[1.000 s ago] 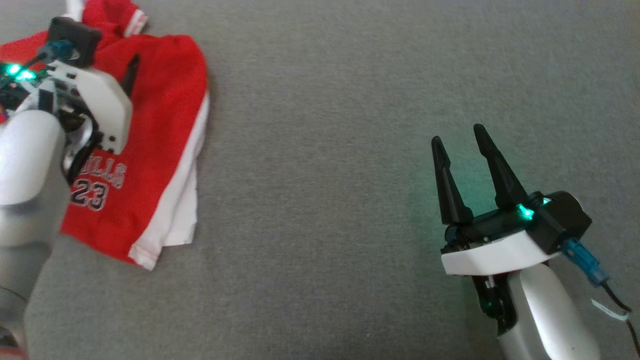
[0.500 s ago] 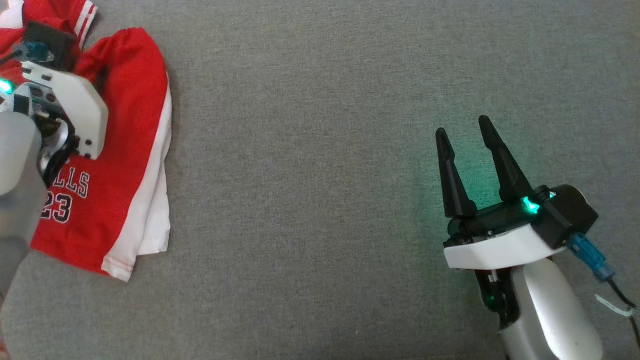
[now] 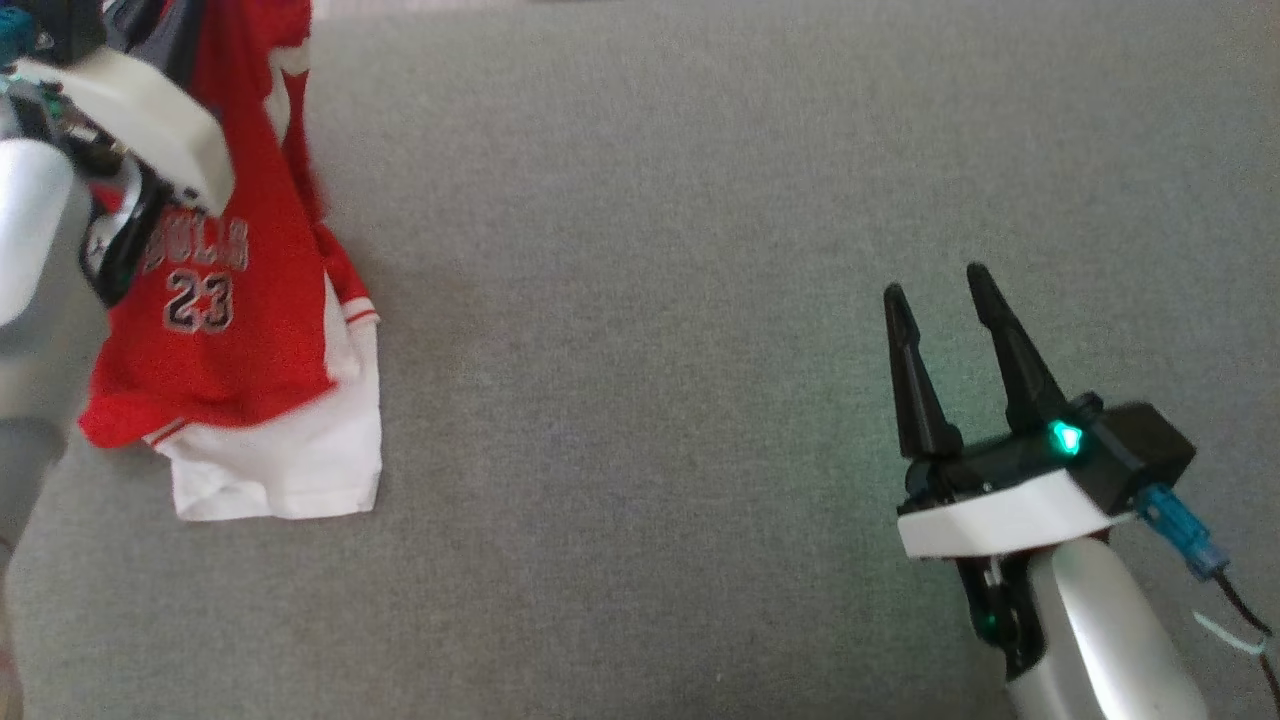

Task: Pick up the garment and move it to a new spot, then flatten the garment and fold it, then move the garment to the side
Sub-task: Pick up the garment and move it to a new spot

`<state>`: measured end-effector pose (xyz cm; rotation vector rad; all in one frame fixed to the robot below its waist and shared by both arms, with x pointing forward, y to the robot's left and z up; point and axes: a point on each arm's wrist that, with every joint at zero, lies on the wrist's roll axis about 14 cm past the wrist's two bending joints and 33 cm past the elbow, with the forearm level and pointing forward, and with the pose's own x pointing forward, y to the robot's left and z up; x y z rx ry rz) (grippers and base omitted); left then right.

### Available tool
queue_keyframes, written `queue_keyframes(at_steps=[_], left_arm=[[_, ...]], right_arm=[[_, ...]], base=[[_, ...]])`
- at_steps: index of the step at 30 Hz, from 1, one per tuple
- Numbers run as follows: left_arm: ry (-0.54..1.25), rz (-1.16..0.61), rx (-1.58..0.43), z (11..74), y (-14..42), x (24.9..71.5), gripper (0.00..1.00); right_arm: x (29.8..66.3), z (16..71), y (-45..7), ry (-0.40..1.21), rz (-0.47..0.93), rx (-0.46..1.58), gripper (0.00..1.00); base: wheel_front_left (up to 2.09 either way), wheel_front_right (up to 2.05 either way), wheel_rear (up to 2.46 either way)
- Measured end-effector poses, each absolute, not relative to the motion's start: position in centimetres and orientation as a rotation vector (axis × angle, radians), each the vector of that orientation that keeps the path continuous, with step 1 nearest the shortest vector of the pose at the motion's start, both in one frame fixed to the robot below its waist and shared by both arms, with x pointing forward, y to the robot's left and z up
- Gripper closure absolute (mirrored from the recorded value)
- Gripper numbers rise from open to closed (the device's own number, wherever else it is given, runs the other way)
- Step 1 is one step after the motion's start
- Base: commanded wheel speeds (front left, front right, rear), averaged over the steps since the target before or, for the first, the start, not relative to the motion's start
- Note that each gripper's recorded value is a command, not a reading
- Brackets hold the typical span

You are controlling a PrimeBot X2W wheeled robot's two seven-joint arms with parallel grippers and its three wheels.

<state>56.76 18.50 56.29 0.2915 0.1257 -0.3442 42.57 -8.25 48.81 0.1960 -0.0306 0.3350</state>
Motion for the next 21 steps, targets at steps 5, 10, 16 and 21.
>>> queue_keyframes(at_steps=[5, 10, 16, 21], left_arm=[[-0.046, -0.376, 0.218, 61.8, 16.4, 55.3, 1.0], [-0.15, -0.428, 0.155, 65.2, 13.5, 52.4, 1.0], [-0.15, -0.557, 0.077, 64.9, 7.3, 50.3, 1.0], [-0.138, -0.708, 0.018, 64.4, 0.5, 48.8, 1.0]], right_arm=[[41.2, 49.4, -8.4, -0.034, 0.331, 0.207, 0.0], [39.8, 50.4, -8.2, -0.057, 0.34, 0.21, 0.0], [39.2, 51.3, -9.6, -0.083, 0.301, 0.213, 0.0], [38.7, 51.8, -11.2, -0.1, 0.252, 0.223, 0.0]], base=[[0.0, 0.0, 0.0], [0.0, 0.0, 0.0], [0.0, 0.0, 0.0], [0.0, 0.0, 0.0]])
